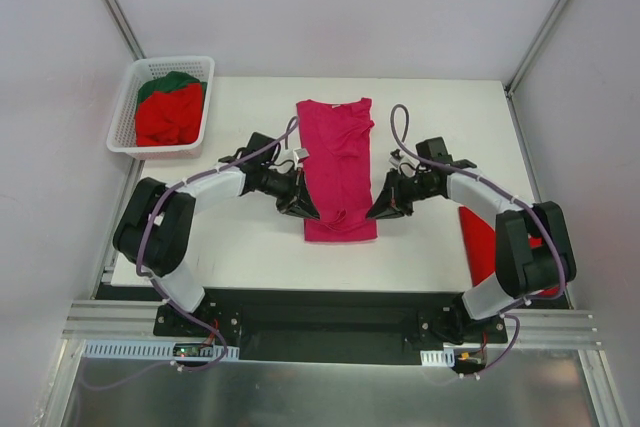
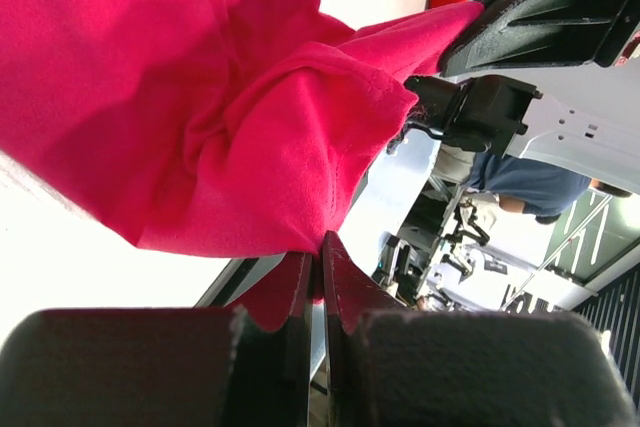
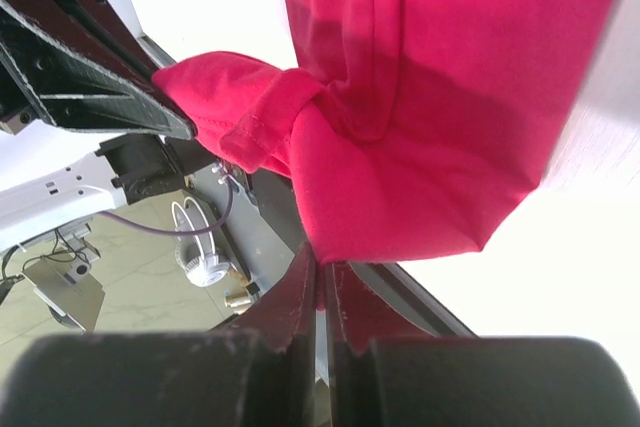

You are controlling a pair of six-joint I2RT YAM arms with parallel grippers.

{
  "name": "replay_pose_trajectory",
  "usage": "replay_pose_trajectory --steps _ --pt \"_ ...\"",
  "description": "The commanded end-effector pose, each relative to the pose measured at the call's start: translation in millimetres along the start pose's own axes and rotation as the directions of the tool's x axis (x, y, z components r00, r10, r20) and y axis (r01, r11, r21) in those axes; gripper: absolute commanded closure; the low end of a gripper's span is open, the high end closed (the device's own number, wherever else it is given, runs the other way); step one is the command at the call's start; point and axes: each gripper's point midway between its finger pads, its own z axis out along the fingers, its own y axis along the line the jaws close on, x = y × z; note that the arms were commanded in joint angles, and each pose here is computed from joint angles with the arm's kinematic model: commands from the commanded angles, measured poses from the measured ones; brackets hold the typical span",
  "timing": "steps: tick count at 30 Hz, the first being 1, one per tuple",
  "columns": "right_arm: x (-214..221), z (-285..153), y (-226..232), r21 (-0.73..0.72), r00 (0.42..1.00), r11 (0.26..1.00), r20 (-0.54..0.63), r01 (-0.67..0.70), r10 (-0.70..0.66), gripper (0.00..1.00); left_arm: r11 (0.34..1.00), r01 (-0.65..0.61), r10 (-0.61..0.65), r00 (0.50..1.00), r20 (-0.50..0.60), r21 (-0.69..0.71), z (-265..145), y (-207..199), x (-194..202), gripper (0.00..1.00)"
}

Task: Fold and stack the t-shirts

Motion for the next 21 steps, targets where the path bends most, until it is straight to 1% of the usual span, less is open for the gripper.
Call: replay_pose_trajectory --steps 1,21 --pt "-14.0 -4.7 11.8 -0.034 1.0 0.999 0.005 0.027 -0.027 0.99 0.998 -0.046 0.046 0.999 0.001 0.037 -6.5 -10.4 -10.7 1.0" --pt "-55.7 -4.9 20.8 -0.057 0.999 0.998 0.03 0.03 -0.028 0.99 0.998 -0.048 0.046 0.998 0.053 0.038 -24.0 -10.0 -54.0 1.0"
